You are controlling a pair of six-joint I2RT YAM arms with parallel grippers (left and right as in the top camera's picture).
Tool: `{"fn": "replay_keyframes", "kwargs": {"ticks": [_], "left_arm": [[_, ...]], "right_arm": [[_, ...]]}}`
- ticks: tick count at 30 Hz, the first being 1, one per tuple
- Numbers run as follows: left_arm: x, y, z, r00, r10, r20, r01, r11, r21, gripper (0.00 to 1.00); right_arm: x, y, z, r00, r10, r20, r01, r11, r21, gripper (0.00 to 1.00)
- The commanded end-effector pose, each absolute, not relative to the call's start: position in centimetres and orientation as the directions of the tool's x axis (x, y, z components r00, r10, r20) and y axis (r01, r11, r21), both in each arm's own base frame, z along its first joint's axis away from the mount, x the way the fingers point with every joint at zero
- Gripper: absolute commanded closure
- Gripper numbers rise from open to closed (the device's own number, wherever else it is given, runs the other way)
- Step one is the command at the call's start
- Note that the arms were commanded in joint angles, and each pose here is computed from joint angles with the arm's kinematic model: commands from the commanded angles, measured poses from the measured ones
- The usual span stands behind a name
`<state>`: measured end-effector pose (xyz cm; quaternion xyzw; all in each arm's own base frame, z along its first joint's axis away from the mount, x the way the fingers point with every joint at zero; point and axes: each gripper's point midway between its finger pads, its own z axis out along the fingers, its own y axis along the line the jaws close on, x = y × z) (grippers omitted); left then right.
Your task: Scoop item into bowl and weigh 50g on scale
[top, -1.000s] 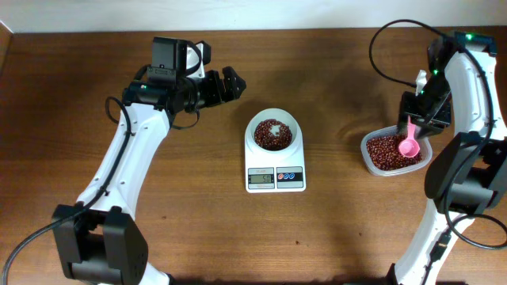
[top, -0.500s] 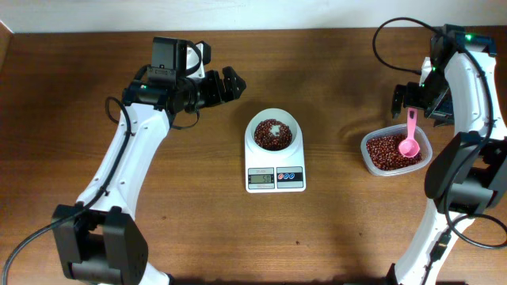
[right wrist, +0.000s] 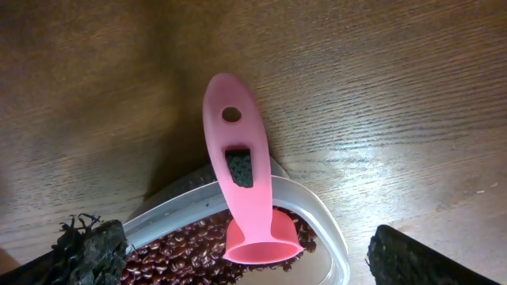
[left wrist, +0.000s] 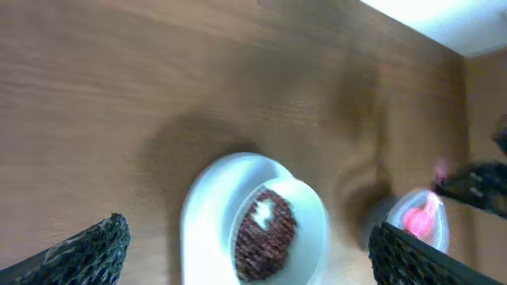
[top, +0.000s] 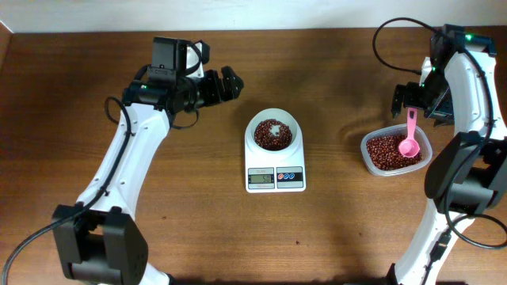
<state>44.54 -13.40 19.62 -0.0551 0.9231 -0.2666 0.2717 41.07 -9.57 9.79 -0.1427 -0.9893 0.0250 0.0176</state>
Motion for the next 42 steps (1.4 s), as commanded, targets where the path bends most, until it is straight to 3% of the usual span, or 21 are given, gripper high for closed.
{"fn": "replay_keyframes", "kwargs": {"ticks": [1, 3, 7, 12, 21, 25, 32, 37, 42], "left_arm": [[45.8, -10.1, 27.9, -0.619, -0.275, -0.735, 0.025, 0.929, -0.369, 0.01], [44.2, -9.0, 31.7, -0.526, -0.28, -0.803, -0.004, 0.945, -0.327, 0.01], [37.2, -7.2, 34.3, -0.5, -0.146, -0.853, 0.044, 0.98, -0.194, 0.01], [32.3, -4.3, 29.8, -0.445, -0.156, -0.882, -0.038, 0.987, -0.156, 0.01], [28.1, -3.0, 22.5, -0.076, -0.237, -0.969, 0.028, 0.97, -0.24, 0.01], [26.5, -1.6, 19.9, 0.038, -0.286, -0.957, 0.016, 0.958, -0.286, 0.01], [25.0, 0.8, 14.7, -0.094, -0.283, -0.955, -0.115, 0.955, -0.272, 0.01], [24.5, 1.2, 16.0, -0.055, -0.102, -0.993, -0.104, 0.99, -0.096, 0.01], [24.5, 1.2, 16.0, -0.054, -0.102, -0.993, -0.103, 0.99, -0.096, 0.01]], "right_arm": [[41.0, -9.6, 10.1, -0.958, 0.286, 0.018, 0.285, 0.956, -0.066, 0.01], [41.0, -9.6, 10.1, -0.958, 0.286, 0.018, 0.285, 0.956, -0.066, 0.01], [41.0, -9.6, 10.1, -0.958, 0.286, 0.018, 0.285, 0.956, -0.066, 0.01], [41.0, -9.6, 10.1, -0.958, 0.286, 0.018, 0.285, 0.956, -0.066, 0.01], [41.0, -9.6, 10.1, -0.958, 0.286, 0.018, 0.285, 0.956, -0.066, 0.01], [41.0, -9.6, 10.1, -0.958, 0.286, 0.018, 0.285, 0.956, -0.066, 0.01], [41.0, -9.6, 10.1, -0.958, 0.286, 0.018, 0.285, 0.956, -0.066, 0.01], [41.0, -9.6, 10.1, -0.958, 0.286, 0.018, 0.285, 0.956, -0.066, 0.01], [41.0, -9.6, 10.1, -0.958, 0.286, 0.018, 0.285, 0.956, -0.066, 0.01]]}}
